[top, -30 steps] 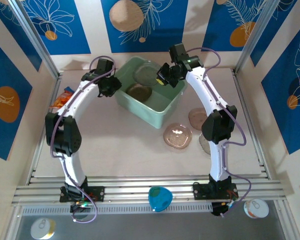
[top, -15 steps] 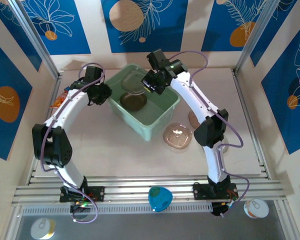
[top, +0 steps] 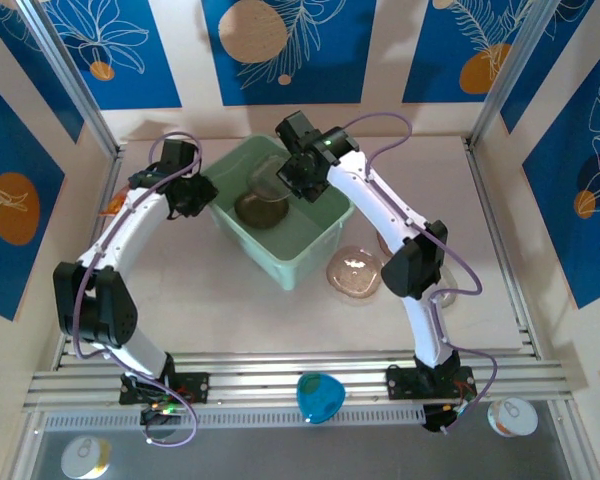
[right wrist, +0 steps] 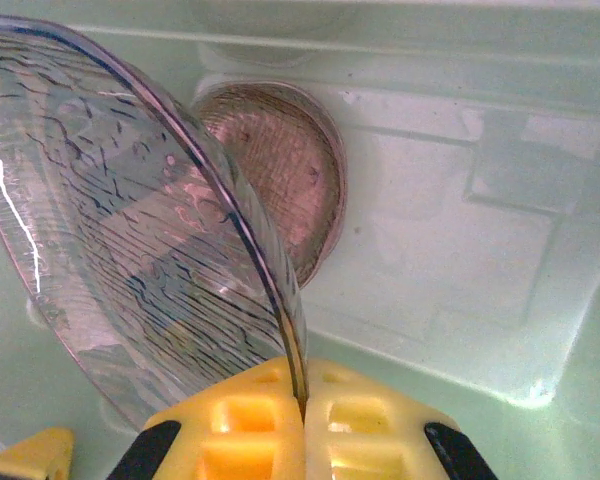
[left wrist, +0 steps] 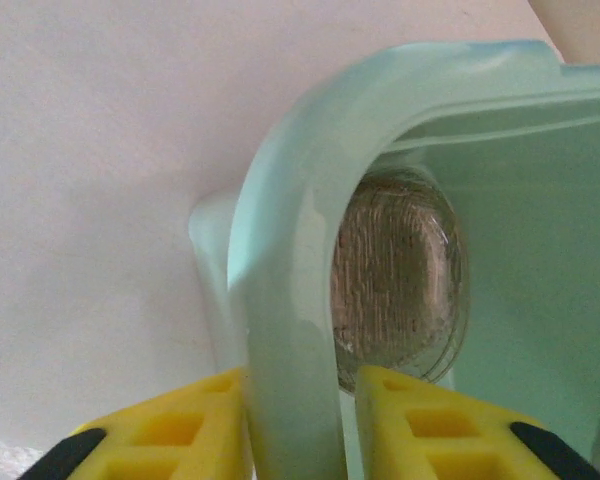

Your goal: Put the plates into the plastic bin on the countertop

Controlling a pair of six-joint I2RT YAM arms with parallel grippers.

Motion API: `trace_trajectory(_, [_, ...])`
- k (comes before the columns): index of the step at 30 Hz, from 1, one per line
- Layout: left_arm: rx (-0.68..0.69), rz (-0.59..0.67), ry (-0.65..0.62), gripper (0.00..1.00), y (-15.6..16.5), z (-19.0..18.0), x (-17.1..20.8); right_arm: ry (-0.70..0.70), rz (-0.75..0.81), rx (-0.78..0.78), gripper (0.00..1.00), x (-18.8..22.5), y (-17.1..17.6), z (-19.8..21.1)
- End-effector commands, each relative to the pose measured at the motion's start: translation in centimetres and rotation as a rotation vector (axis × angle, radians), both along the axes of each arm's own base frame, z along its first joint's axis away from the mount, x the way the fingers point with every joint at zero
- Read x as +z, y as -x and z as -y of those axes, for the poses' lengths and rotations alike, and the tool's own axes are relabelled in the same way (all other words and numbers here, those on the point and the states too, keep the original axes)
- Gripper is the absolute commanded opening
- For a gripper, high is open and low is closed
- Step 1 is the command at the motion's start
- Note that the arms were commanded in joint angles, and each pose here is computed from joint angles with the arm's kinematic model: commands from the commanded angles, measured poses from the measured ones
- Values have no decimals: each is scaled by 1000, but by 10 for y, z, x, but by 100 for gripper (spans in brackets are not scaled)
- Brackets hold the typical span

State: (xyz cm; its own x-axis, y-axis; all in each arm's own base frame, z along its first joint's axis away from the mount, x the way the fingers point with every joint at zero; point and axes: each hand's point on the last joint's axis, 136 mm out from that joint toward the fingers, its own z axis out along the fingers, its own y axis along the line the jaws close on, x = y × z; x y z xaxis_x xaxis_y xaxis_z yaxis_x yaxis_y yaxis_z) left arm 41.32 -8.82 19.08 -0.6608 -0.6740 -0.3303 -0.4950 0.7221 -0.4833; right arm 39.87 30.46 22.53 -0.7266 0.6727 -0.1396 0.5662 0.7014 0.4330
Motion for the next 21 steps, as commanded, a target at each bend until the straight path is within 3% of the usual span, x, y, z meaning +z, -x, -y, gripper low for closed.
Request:
trace_trajectory(1, [-10, 36, -25, 41, 4, -6, 13, 20, -7, -65, 0, -3, 6, -5])
trace_trajectory(9, [-71, 87, -82, 62, 2, -8, 38, 28, -45, -118, 0, -24, 14, -22])
trace_trajectory(21, [-151, 153, -191, 73, 11, -18, 67, 73, -45, -211, 0, -70, 2, -36])
